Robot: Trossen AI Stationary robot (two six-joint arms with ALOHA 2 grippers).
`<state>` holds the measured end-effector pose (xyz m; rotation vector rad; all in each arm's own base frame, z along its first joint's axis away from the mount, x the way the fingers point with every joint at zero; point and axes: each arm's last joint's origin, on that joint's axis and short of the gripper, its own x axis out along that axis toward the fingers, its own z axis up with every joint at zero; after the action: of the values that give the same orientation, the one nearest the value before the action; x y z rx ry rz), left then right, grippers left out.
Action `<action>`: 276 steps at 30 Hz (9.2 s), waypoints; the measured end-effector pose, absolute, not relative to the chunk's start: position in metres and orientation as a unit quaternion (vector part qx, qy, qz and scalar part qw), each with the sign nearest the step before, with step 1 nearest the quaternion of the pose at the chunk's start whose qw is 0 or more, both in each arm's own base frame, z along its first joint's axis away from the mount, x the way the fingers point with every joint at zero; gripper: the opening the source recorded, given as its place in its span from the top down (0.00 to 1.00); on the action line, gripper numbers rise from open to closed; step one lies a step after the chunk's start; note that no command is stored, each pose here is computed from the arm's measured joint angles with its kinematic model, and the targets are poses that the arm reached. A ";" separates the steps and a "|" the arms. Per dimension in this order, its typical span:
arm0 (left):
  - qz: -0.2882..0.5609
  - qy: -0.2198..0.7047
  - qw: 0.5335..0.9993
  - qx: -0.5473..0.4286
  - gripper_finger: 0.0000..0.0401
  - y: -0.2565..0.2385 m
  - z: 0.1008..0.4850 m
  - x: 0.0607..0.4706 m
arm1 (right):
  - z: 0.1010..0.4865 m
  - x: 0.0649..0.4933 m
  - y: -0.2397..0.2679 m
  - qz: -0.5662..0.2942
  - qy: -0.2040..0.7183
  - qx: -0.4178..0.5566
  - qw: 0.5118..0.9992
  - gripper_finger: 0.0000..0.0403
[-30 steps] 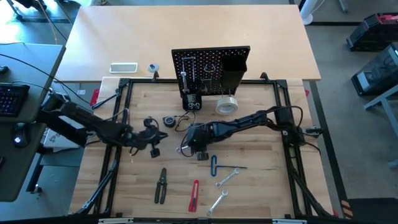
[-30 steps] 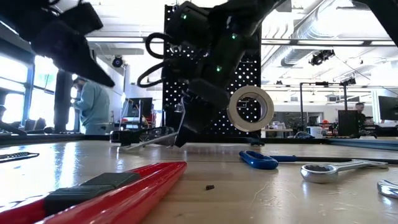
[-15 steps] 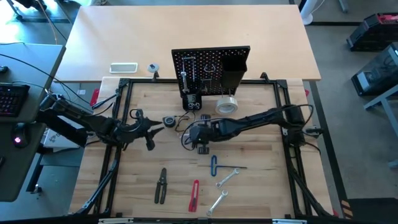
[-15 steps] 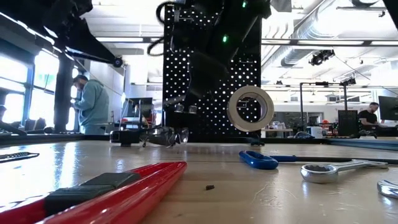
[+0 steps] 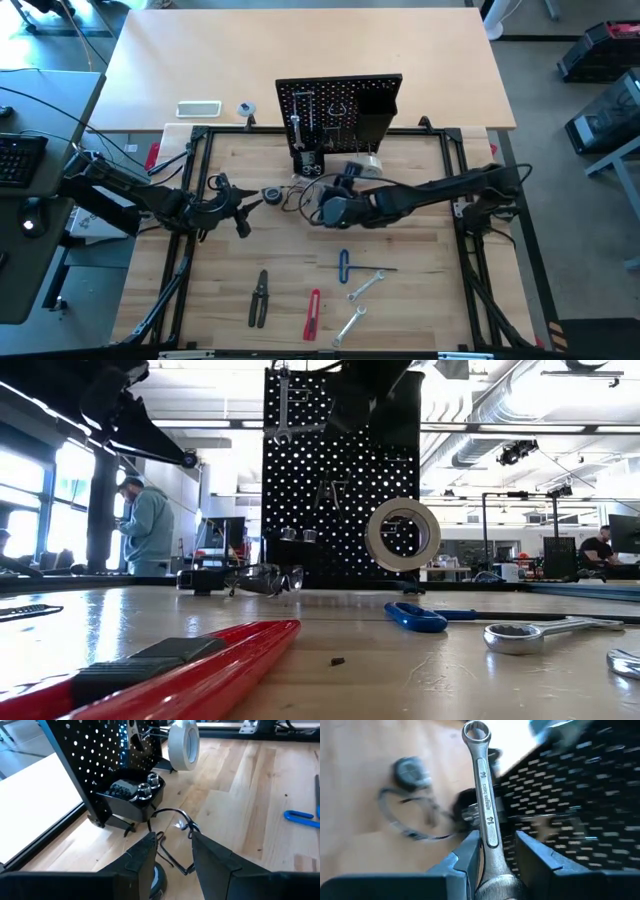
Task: Hang tools onto peg board
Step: Hang the top left wrench on the pegboard
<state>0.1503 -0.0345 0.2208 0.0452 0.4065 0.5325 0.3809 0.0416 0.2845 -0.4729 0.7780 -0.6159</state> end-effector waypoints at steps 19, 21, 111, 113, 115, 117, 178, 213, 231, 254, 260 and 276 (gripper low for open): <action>0.269 0.208 0.940 -0.004 0.70 -0.032 0.180 0.143 | 0.341 0.375 0.046 -0.391 0.262 -0.320 0.822 0.75; 0.268 0.209 0.941 -0.005 0.70 -0.032 0.179 0.143 | 0.343 0.373 0.048 -0.401 0.263 -0.326 0.815 0.75; 0.166 -0.165 0.969 -0.082 0.70 -0.030 0.226 0.258 | 0.274 0.396 0.081 -0.348 0.127 -0.331 0.868 0.75; 0.163 -0.167 0.969 -0.083 0.70 -0.030 0.227 0.257 | 0.275 0.396 0.081 -0.348 0.127 -0.331 0.868 0.75; 0.161 -0.171 0.968 -0.083 0.70 -0.030 0.227 0.257 | 0.275 0.396 0.081 -0.348 0.127 -0.331 0.868 0.75; 0.161 -0.173 0.968 -0.084 0.70 -0.030 0.228 0.257 | 0.275 0.396 0.081 -0.348 0.126 -0.331 0.868 0.75; 0.033 -0.033 0.998 0.043 0.98 -0.005 0.264 0.245 | 0.305 0.347 0.069 -0.074 0.206 -0.090 0.972 0.70; -0.088 0.123 0.986 0.075 0.98 0.000 0.285 0.254 | 0.265 0.374 0.051 -0.015 0.258 -0.032 0.966 0.96; -0.104 0.120 0.984 0.086 0.98 -0.001 0.285 0.254 | 0.274 0.374 0.044 -0.022 0.231 -0.027 0.972 0.66; -0.105 0.126 0.983 0.083 0.95 -0.001 0.284 0.254 | 0.254 0.389 0.037 -0.004 0.237 -0.024 0.971 0.95; -0.087 0.116 0.986 0.085 0.85 0.000 0.287 0.254 | 0.258 0.391 0.026 -0.004 0.219 -0.013 0.976 0.97; 0.042 0.085 0.990 0.105 0.65 0.007 0.321 0.207 | 0.289 0.377 -0.015 -0.070 0.178 -0.006 0.982 0.98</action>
<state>0.2072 0.0066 0.3207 0.2100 0.1716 0.0837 0.3770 -0.0148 0.2889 -0.0122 0.3583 -0.1410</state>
